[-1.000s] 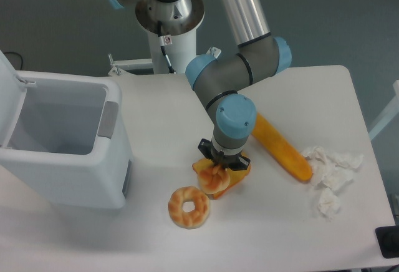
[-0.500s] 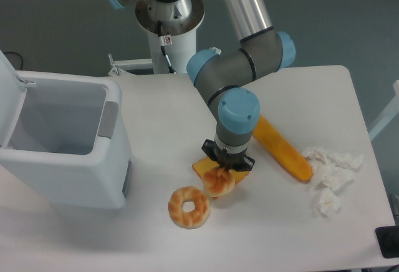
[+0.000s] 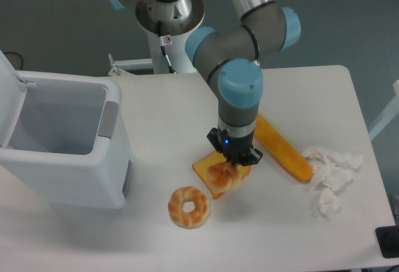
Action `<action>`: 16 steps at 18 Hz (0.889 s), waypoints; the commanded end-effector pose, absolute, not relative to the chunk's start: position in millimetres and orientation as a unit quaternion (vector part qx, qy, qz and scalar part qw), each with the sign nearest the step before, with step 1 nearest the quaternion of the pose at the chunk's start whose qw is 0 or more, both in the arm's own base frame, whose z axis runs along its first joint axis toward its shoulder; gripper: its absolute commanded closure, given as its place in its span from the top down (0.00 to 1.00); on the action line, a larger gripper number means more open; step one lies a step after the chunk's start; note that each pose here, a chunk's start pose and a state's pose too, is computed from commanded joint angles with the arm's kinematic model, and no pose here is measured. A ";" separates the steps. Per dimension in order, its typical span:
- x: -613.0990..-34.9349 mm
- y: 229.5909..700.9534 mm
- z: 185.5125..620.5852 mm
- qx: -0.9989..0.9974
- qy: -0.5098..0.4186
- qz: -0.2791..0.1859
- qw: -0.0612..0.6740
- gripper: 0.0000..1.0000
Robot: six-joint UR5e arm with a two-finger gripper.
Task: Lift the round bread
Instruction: 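Lift the round bun off the toast slice with the gripper, then set the round bun on the table beside the toast and release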
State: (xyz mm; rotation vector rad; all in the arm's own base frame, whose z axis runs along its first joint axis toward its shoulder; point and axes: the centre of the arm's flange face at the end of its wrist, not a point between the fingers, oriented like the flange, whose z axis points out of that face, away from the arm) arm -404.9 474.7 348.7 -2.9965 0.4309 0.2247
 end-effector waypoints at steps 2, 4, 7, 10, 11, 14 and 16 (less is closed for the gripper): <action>-400.8 477.7 367.6 -0.984 0.146 0.087 0.061 0.21; -393.6 479.5 382.7 -0.981 0.150 0.092 0.077 0.21; -375.5 473.7 410.2 -0.980 0.154 0.088 0.092 0.21; -360.2 465.9 439.8 -0.979 0.151 0.067 0.119 0.21; -357.7 461.5 444.7 -0.979 0.150 0.060 0.124 0.21; -355.1 454.6 451.6 -0.979 0.148 0.061 0.125 0.22; -354.1 453.8 452.2 -0.979 0.148 0.061 0.125 0.22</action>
